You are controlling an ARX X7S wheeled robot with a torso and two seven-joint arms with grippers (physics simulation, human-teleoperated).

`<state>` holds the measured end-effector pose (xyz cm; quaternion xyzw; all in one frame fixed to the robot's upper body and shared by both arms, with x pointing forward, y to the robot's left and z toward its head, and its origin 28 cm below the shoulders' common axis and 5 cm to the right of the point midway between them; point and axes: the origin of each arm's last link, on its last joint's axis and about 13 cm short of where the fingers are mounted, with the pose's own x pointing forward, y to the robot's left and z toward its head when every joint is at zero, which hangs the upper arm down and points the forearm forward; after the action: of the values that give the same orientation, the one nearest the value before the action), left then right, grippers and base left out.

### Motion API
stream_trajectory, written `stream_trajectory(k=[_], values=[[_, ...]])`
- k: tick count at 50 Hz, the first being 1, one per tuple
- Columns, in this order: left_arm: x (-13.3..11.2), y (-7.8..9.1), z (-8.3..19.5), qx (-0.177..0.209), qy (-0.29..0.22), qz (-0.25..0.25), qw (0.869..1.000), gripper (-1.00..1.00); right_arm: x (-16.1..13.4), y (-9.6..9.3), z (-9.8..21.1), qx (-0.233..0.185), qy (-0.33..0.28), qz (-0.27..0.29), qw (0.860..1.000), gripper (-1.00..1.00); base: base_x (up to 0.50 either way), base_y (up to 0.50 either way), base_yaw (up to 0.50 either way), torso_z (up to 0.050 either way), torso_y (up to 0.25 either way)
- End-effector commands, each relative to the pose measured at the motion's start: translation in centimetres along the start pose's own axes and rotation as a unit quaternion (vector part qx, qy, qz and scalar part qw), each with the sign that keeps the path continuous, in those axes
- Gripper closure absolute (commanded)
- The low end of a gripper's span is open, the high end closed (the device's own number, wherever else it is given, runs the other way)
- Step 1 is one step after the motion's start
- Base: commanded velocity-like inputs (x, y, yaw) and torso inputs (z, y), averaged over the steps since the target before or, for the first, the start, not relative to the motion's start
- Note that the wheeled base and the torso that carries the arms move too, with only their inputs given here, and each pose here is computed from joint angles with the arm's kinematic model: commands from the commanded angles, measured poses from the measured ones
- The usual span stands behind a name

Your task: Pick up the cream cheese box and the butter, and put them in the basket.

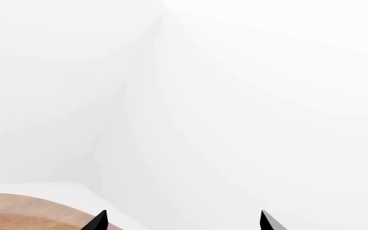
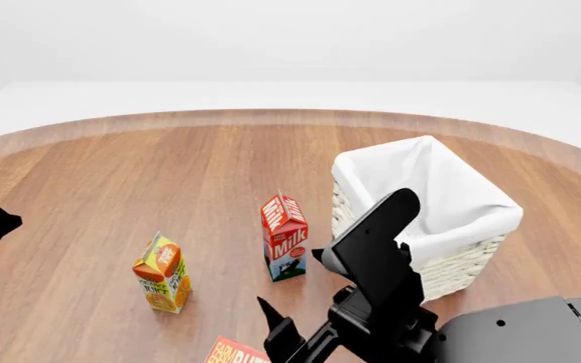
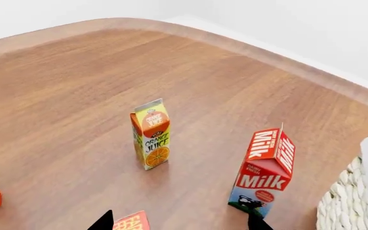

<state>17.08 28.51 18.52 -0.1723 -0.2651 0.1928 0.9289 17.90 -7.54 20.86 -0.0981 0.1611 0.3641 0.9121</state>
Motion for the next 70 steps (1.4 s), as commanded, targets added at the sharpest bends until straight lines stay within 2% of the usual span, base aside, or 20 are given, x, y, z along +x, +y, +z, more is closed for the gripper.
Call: stream_trajectory(k=[1,36,70], values=[[0.00,-0.02,0.09,0.000,-0.001,0.000,1.000,-1.00,0.07,0.59,-0.27,-0.007,0.009,0.016,1.000,-1.00,0.00,0.00,0.00,0.000,0.000],[0.06,0.08,-0.04,-0.001,0.000,0.001,1.000,-1.00,0.91,1.17,-1.22,-0.017,0.050,0.038,0.998,-1.00,0.00,0.00,0.00,0.000,0.000],[0.02,-0.02,0.06,0.000,0.000,0.000,1.000,-1.00,0.65,1.06,-0.34,-0.026,0.073,0.030,0.997,-1.00,0.00,0.00,0.00,0.000,0.000]])
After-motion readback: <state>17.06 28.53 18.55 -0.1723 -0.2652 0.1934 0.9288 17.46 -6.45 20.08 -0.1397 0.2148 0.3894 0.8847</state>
